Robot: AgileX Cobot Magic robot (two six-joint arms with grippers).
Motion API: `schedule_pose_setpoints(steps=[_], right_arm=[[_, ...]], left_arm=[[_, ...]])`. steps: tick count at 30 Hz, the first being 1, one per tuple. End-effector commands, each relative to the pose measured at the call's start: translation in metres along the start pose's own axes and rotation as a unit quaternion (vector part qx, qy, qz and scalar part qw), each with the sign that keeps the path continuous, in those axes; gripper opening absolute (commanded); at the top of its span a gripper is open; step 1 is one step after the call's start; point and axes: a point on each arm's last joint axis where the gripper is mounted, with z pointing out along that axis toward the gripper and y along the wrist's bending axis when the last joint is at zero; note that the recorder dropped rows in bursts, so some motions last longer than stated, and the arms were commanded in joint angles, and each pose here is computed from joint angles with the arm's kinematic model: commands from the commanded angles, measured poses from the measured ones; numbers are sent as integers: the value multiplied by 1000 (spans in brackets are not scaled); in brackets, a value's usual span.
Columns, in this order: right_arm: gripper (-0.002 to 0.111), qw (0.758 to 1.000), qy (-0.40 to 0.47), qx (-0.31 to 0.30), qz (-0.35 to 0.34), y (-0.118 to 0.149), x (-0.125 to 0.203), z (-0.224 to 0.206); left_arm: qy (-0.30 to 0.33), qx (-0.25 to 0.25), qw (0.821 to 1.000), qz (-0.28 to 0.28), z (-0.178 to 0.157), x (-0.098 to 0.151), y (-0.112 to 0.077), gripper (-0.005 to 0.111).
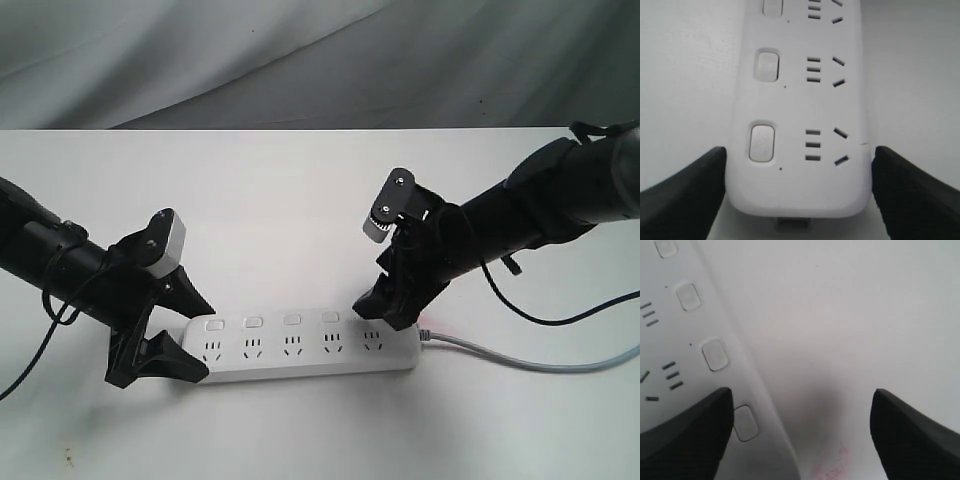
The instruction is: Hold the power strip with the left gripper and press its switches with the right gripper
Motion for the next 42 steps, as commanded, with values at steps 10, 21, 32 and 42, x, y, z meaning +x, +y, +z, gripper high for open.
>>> schedule_pose_setpoints(steps=[10,21,32,42], right_arm=[[70,973,-125,190,47,-2,-56,-105],[70,892,-283,347,59,30,-88,-230],[50,819,-429,379,35,105,-86,-338],[10,791,-495,360,-11,165,-68,-388]], left_arm=[[11,-1,1000,11,2,1,0,47],[11,-1,1000,11,2,1,0,47],[11,-1,1000,11,2,1,0,47],[11,-1,1000,11,2,1,0,47]])
